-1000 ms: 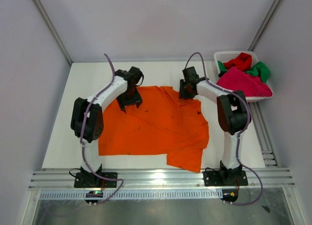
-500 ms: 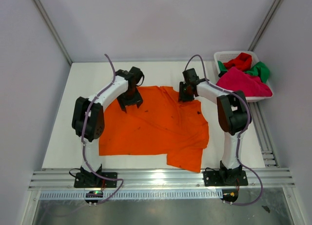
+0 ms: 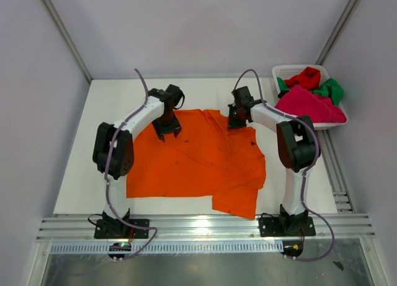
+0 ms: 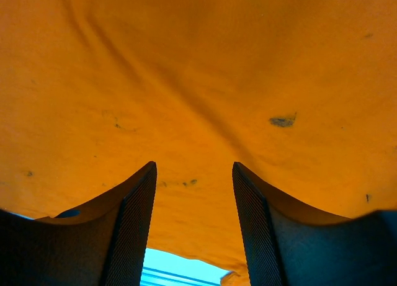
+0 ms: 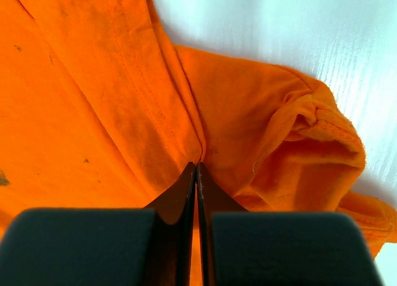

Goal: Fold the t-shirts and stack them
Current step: Grap the side of the flattened tshirt furthest away from the robot with both arms

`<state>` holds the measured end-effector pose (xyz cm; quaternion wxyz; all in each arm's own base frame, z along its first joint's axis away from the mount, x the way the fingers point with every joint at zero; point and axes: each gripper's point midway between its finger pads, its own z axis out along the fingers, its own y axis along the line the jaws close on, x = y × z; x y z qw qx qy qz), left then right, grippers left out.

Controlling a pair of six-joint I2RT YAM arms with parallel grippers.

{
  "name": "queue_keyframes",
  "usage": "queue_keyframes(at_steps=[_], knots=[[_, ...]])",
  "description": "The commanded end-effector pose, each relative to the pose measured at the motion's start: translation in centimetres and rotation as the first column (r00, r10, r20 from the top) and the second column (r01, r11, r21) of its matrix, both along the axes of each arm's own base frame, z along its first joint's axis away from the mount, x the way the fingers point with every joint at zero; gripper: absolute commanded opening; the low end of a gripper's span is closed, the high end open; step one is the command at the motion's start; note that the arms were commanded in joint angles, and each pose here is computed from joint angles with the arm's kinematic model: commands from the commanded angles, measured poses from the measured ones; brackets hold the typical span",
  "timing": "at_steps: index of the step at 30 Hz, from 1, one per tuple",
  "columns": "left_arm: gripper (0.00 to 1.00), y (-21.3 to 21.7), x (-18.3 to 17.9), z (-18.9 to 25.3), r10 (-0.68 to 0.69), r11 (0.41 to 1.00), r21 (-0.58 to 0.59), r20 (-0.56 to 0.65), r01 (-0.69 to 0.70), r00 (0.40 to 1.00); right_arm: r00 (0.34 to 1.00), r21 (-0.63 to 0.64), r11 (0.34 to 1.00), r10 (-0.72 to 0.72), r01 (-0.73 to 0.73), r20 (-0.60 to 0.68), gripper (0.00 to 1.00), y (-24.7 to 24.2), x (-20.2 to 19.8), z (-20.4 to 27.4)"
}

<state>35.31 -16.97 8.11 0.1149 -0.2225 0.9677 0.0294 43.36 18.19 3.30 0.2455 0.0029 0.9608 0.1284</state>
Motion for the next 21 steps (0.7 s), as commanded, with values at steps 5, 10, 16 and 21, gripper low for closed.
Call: queue_keyframes(at_steps=[5,10,16,21], knots=[[0.58,-0.3,1.3,0.9,0.000,1.000,0.005,0.036,0.000,0.999,0.996,0.030,0.999,0.027,-0.030,0.088,0.03,0.5,0.6,3.5],[0.62,0.7,2.4,2.3,-0.005,0.997,0.079,0.068,-0.001,0.998,0.993,0.015,1.000,0.017,-0.019,0.120,0.03,0.2,1.3,4.4],[0.69,3.4,5.6,3.9,0.054,0.977,0.199,0.117,-0.076,0.992,0.991,0.010,1.000,0.021,-0.022,0.133,0.03,0.2,1.6,5.1],[0.70,9.2,6.9,3.7,0.219,0.927,0.286,0.109,-0.242,0.970,0.991,0.002,1.000,0.018,-0.018,0.134,0.03,-0.3,0.9,5.0]])
